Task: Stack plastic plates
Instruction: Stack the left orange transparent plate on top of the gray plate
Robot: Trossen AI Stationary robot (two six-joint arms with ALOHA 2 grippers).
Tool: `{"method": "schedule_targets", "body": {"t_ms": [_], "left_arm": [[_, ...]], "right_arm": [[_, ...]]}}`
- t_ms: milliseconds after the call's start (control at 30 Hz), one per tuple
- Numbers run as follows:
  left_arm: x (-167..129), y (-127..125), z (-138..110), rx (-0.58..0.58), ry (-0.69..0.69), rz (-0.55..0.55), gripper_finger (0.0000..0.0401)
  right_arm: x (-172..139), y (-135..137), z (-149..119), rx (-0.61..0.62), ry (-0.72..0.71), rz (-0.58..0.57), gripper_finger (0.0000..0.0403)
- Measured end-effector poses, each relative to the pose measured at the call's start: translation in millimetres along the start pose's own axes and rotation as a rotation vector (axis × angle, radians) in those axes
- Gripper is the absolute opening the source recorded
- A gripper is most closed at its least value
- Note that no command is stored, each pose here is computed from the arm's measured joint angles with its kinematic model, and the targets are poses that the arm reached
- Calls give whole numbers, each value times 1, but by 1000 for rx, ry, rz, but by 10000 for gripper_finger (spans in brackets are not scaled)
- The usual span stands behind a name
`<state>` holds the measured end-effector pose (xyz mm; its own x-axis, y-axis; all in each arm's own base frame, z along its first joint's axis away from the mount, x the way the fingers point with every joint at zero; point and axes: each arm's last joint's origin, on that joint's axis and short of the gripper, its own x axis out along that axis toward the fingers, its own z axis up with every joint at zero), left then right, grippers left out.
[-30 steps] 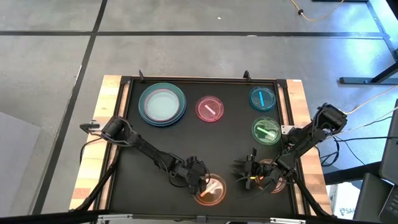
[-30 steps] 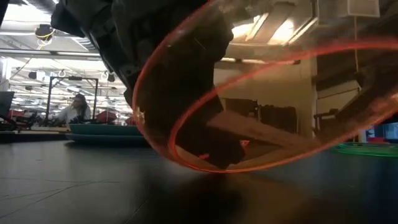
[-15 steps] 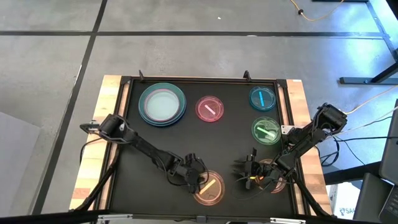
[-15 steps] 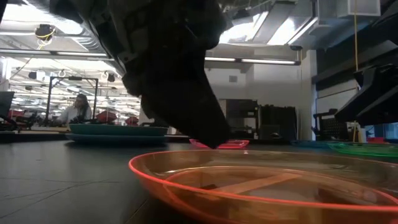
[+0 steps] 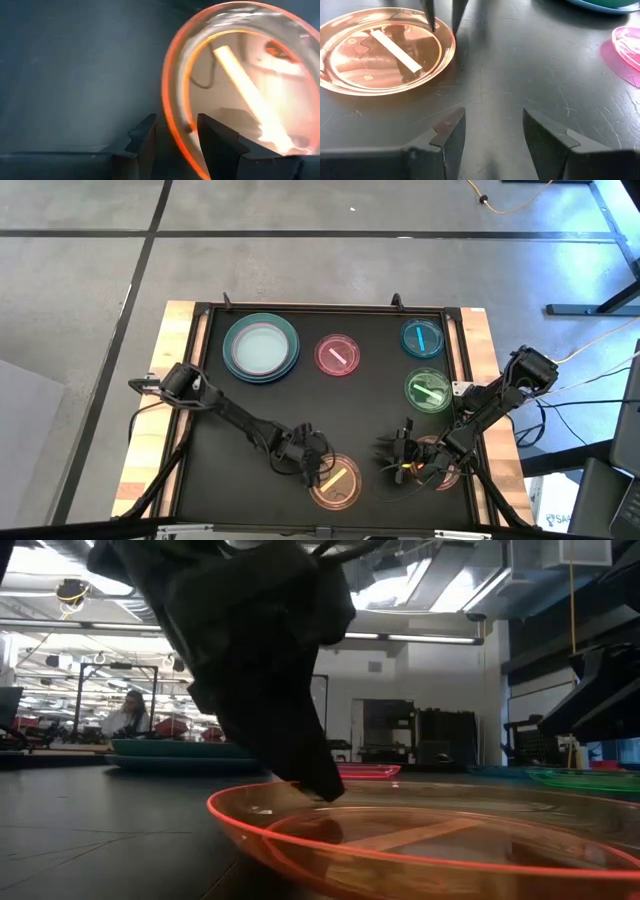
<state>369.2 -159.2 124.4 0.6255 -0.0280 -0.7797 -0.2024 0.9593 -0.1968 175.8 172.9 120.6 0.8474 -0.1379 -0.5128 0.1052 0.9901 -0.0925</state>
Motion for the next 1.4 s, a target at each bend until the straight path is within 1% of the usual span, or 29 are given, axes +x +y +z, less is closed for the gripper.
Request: {"method": "schedule_targets", "body": {"t_ms": [167, 267, 433, 567, 633, 833, 1033, 1233, 1400], "left_arm": [[1, 2, 3, 17, 19, -39, 136], [1, 3, 3, 36, 19, -41, 122], [1, 4, 3, 89, 27, -33, 71], [2, 6, 4, 92, 24, -27, 25], [2, 7, 5, 90, 17, -15, 8], [0, 10, 8, 110, 11, 8, 5], [-12, 18, 15, 122, 26, 38, 3], [-41, 28, 27, 153, 42, 89, 2], [-75, 39, 37, 184, 39, 174, 1]], "right_arm": [[0, 0, 0, -1, -3, -6, 188], [0, 0, 0, -1, -3, -6, 188], [0, 0, 0, -24, -3, -6, 188], [0, 0, 0, -27, -2, -7, 188], [0, 0, 0, -27, -2, -7, 188], [0, 0, 0, -26, -2, -7, 188], [0, 0, 0, -25, -2, -7, 188], [0, -1, 0, -23, -11, -19, 188], [0, 0, 0, -24, 4, 3, 188]]}}
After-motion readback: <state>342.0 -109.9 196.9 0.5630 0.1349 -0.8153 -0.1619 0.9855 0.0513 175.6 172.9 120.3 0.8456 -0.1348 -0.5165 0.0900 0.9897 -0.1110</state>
